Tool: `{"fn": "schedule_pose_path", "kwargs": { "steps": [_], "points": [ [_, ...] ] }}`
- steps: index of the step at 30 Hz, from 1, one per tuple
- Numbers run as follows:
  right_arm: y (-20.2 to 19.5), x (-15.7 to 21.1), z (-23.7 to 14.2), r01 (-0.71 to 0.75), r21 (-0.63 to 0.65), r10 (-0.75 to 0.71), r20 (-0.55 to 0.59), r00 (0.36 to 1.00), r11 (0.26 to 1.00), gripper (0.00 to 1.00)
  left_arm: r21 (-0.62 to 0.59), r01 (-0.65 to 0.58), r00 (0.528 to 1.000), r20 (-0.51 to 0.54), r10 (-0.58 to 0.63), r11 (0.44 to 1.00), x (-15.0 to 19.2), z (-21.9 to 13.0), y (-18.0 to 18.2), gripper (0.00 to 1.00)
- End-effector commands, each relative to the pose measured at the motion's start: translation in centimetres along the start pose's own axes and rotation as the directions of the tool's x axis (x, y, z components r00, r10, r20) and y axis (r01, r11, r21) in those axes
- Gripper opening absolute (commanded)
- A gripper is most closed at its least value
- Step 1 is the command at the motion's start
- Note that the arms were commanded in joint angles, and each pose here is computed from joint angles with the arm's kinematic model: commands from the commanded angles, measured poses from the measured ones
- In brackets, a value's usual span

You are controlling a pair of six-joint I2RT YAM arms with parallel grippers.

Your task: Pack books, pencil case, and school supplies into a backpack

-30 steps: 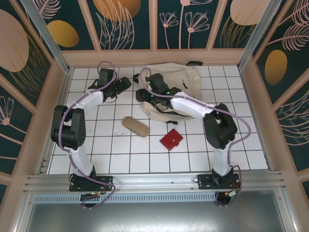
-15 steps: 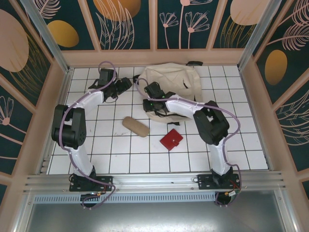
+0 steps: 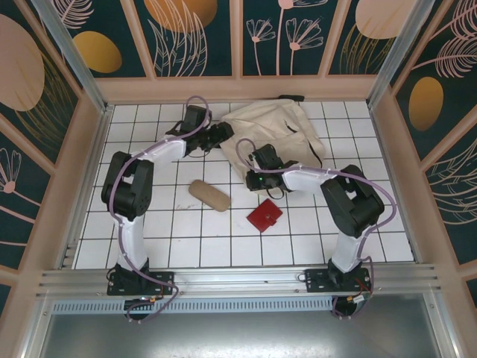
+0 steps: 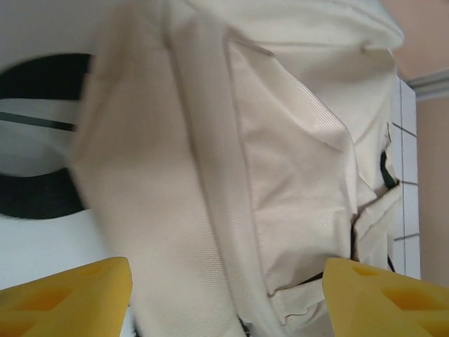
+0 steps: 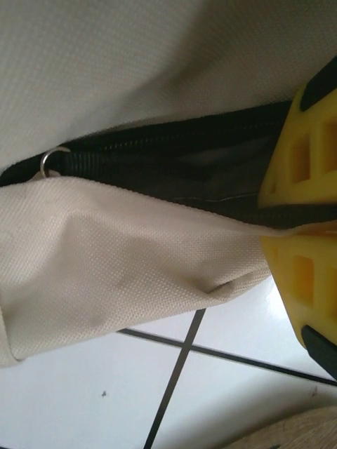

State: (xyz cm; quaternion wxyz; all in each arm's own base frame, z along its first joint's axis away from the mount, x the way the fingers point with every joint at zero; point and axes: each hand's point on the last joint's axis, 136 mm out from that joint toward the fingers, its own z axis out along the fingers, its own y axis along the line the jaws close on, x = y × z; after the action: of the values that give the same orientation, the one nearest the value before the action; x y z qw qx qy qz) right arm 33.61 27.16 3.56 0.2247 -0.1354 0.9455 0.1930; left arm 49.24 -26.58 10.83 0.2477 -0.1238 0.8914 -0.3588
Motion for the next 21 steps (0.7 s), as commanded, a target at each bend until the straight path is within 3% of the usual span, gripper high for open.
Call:
{"fn": "schedule_pose_path", "kwargs": {
  "steps": [1,3,14,19,21],
  "points": [
    [-0.7,-0.5,-0.6,0.010,-0.013,-0.010,0.044,0.999,1.000,0.16,0.066,0.055,0.998,-0.020,-0.054,0.996,0.0,2.0,-1.6,0.64],
    [-1.2,-0.2,-0.5,0.001,-0.001,-0.001,0.042,0.999,1.000,0.15,0.080,0.066,0.998,-0.031,-0.063,0.995,0.1,3.2,-2.4,0.61],
    [-3.0,0.1,-0.9,-0.032,0.042,0.030,0.066,0.997,0.999,0.13,-0.023,0.165,0.985,-0.048,-0.166,0.986,0.8,7.1,0.5,0.40],
    [-3.6,0.0,-1.1,-0.030,0.067,0.025,0.077,0.997,0.997,0.13,0.028,0.144,0.990,-0.013,-0.143,0.989,-0.4,6.9,-0.9,0.03],
    [-4.1,0.2,-1.2,-0.011,0.098,0.003,0.080,0.997,0.995,0.13,0.063,0.121,0.992,0.017,-0.122,0.991,-1.5,6.0,-2.4,0.00]
  ]
}}
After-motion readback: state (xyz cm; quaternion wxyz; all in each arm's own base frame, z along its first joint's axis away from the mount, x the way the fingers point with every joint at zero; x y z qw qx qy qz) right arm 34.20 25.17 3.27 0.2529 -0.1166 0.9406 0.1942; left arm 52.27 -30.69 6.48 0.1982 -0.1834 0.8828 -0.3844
